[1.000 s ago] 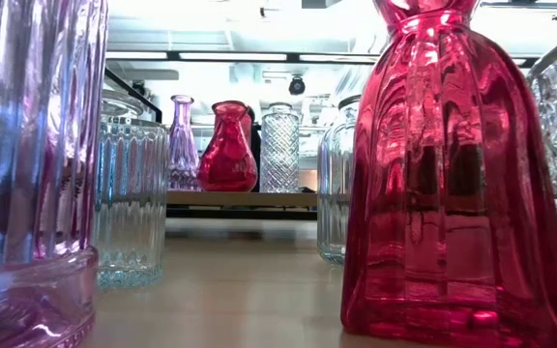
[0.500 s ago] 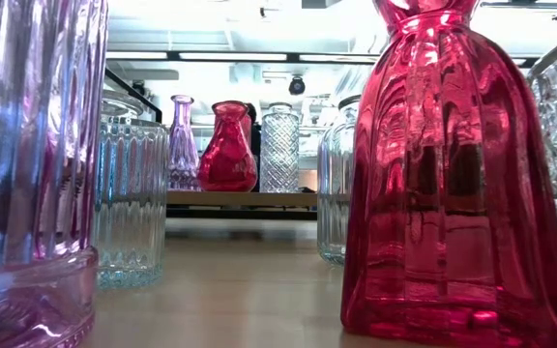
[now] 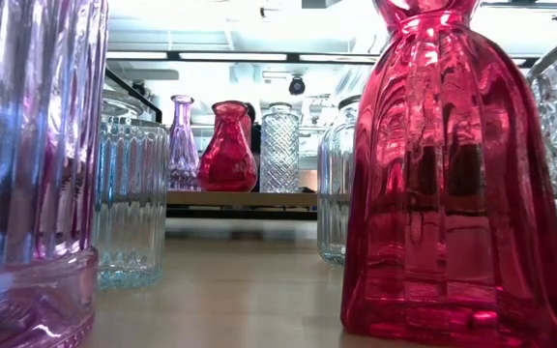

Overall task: Sort vases onto shelf
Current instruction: Put the pink vase aligned with the other pink vase on the shelf

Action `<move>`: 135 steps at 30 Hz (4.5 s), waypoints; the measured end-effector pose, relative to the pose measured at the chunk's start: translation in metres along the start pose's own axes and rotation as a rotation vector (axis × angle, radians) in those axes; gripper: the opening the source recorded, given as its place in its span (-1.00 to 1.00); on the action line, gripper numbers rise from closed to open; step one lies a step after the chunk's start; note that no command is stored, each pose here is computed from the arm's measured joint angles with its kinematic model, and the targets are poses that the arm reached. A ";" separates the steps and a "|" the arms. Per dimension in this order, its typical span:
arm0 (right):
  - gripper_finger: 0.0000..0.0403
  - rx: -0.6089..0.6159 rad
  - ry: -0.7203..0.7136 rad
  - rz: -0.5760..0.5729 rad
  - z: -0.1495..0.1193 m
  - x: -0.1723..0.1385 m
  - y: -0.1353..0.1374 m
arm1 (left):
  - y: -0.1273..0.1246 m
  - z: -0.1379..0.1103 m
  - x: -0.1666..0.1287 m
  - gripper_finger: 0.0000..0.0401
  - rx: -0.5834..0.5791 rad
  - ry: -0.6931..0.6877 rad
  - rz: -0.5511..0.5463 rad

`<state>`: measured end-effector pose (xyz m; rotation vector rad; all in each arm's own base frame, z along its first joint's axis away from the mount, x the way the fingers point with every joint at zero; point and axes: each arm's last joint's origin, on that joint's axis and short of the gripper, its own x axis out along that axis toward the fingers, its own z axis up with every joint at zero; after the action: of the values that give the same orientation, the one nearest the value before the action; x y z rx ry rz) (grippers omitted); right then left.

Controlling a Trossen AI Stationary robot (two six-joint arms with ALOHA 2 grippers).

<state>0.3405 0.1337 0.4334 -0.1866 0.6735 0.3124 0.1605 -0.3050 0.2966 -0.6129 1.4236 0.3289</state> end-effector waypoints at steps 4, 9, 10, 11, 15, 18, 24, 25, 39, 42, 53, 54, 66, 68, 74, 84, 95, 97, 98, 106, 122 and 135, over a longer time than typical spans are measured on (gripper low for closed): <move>-0.92 -0.009 -0.001 0.008 0.000 -0.001 0.008 | 0.007 -0.011 0.001 0.02 0.065 0.009 0.069; -0.92 -0.017 0.000 0.021 0.000 -0.001 0.015 | 0.028 -0.008 -0.004 0.02 0.075 -0.024 0.287; -0.92 -0.017 -0.001 0.021 0.000 -0.001 0.015 | 0.031 -0.006 -0.005 0.02 0.061 -0.041 0.321; -0.92 -0.017 0.000 0.021 0.000 -0.001 0.015 | 0.032 -0.005 -0.006 0.02 0.051 -0.057 0.317; -0.92 -0.004 0.000 -0.004 0.000 -0.001 0.014 | 0.029 0.003 -0.012 0.01 0.015 -0.101 0.236; -0.92 -0.003 0.000 -0.005 0.000 -0.001 0.014 | 0.029 0.007 -0.014 0.01 0.003 -0.125 0.219; -0.92 -0.011 -0.001 -0.005 0.000 -0.001 0.014 | 0.044 0.022 -0.039 0.01 -0.009 -0.147 0.196; -0.92 -0.011 -0.001 -0.005 0.000 -0.001 0.014 | 0.048 0.025 -0.047 0.01 -0.012 -0.167 0.167; -0.92 0.008 -0.002 -0.048 0.000 -0.001 0.015 | 0.132 0.046 -0.080 0.01 -0.124 -0.307 -0.022; -0.92 0.026 0.003 -0.048 0.000 -0.001 0.015 | 0.133 0.044 -0.062 0.01 -0.142 -0.253 -0.128; -0.92 0.020 0.050 -0.052 -0.005 -0.001 0.014 | 0.112 0.033 -0.004 0.01 -0.107 -0.021 -0.187; -0.92 0.020 0.050 -0.052 -0.005 -0.001 0.014 | 0.110 0.033 -0.003 0.01 -0.109 -0.017 -0.189; -0.92 -0.003 0.058 -0.051 -0.006 -0.001 0.014 | 0.098 0.028 0.018 0.01 -0.098 0.075 -0.123; -0.92 -0.003 0.063 -0.048 -0.006 -0.001 0.014 | 0.096 0.028 0.022 0.01 -0.096 0.074 -0.110; -0.92 -0.004 0.067 -0.045 -0.006 -0.001 0.015 | 0.093 0.027 0.031 0.01 -0.094 0.070 -0.065; -0.92 -0.011 0.067 -0.036 -0.006 -0.001 0.015 | 0.096 0.027 0.046 0.01 -0.097 0.075 0.001; -0.92 -0.008 0.067 -0.036 -0.006 -0.001 0.015 | 0.096 0.027 0.049 -0.04 -0.098 0.072 0.010; -0.92 -0.008 0.067 -0.036 -0.006 -0.001 0.015 | 0.095 0.027 0.052 -0.09 -0.094 0.070 0.021; -0.92 -0.008 0.067 -0.036 -0.006 -0.001 0.015 | 0.095 0.027 0.054 -0.13 -0.088 0.068 0.027; -0.92 -0.008 0.068 -0.036 -0.007 -0.001 0.015 | 0.092 0.027 0.060 -0.50 -0.054 0.067 0.040; -0.92 -0.011 0.066 -0.037 -0.006 -0.001 0.015 | 0.093 0.042 0.047 -0.90 -0.073 0.077 -0.038; -0.92 -0.012 0.073 -0.037 -0.007 -0.001 0.015 | 0.102 0.092 0.023 -0.91 -0.043 0.022 -0.093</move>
<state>0.3304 0.1455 0.4278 -0.2226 0.7398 0.2751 0.1818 -0.1737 0.2565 -0.7180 1.4067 0.2806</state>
